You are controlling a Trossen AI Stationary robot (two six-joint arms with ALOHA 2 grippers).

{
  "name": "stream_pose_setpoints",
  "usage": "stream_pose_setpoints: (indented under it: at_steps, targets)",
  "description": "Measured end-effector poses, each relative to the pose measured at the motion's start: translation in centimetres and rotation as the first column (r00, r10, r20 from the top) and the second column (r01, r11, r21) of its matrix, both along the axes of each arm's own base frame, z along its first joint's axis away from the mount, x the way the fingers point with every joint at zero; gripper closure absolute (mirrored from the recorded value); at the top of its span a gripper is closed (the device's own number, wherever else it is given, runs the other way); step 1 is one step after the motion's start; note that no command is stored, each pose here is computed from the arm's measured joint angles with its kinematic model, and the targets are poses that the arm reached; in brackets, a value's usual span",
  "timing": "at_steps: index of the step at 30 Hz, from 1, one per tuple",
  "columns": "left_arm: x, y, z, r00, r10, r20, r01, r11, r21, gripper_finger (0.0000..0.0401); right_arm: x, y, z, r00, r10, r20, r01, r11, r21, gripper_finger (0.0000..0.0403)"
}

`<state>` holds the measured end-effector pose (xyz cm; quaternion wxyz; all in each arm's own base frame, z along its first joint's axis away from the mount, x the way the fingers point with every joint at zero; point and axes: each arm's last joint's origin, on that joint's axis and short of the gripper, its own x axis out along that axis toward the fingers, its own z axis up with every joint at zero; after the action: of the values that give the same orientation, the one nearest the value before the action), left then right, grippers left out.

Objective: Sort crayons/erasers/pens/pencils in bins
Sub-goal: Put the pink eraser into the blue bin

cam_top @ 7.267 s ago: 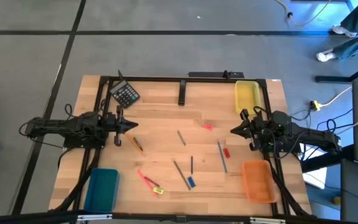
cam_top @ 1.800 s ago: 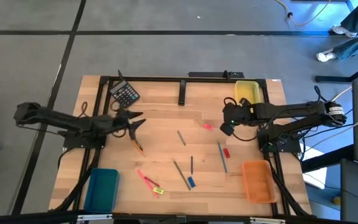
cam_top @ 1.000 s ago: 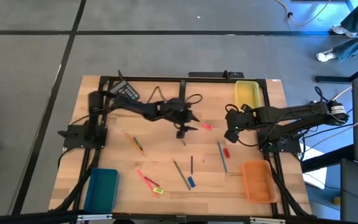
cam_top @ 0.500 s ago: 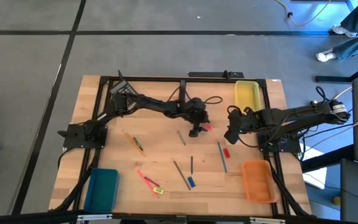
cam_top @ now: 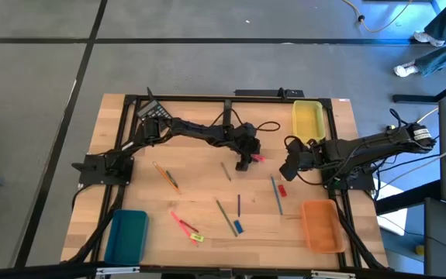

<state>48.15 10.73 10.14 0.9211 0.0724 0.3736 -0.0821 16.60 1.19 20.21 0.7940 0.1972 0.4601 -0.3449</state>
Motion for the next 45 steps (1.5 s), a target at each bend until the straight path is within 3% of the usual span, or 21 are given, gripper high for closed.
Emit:
stream_pose_setpoints:
  at_steps: [15, 29, 38, 45]
  targets:
    - [-0.2, 0.4, -0.2, 1.000, 0.001, -0.004, -0.001, 1.000, -0.006, 0.0310, 0.3, -0.5, 0.2, 0.994, -0.084, 0.064, 0.087, 0.995, -0.047, 0.0246]
    - [-0.1, 0.9, 0.2, 0.999, 0.015, 0.030, -0.015, 1.000, 0.007, 0.0316, 0.1, -0.6, 0.1, 0.985, -0.157, 0.076, 0.160, 0.986, -0.044, 0.0246]
    - [-1.0, 2.8, 3.1, 0.993, 0.111, 0.044, -0.113, 0.991, 0.069, 0.0317, -0.4, -1.1, 0.0, 0.988, -0.153, 0.009, 0.153, 0.985, -0.080, 0.0246]
    - [-2.4, 3.6, 6.4, 0.975, 0.222, 0.017, -0.222, 0.975, 0.015, 0.0317, -0.3, -2.4, 0.1, 0.993, -0.108, -0.041, 0.100, 0.982, -0.163, 0.0246]
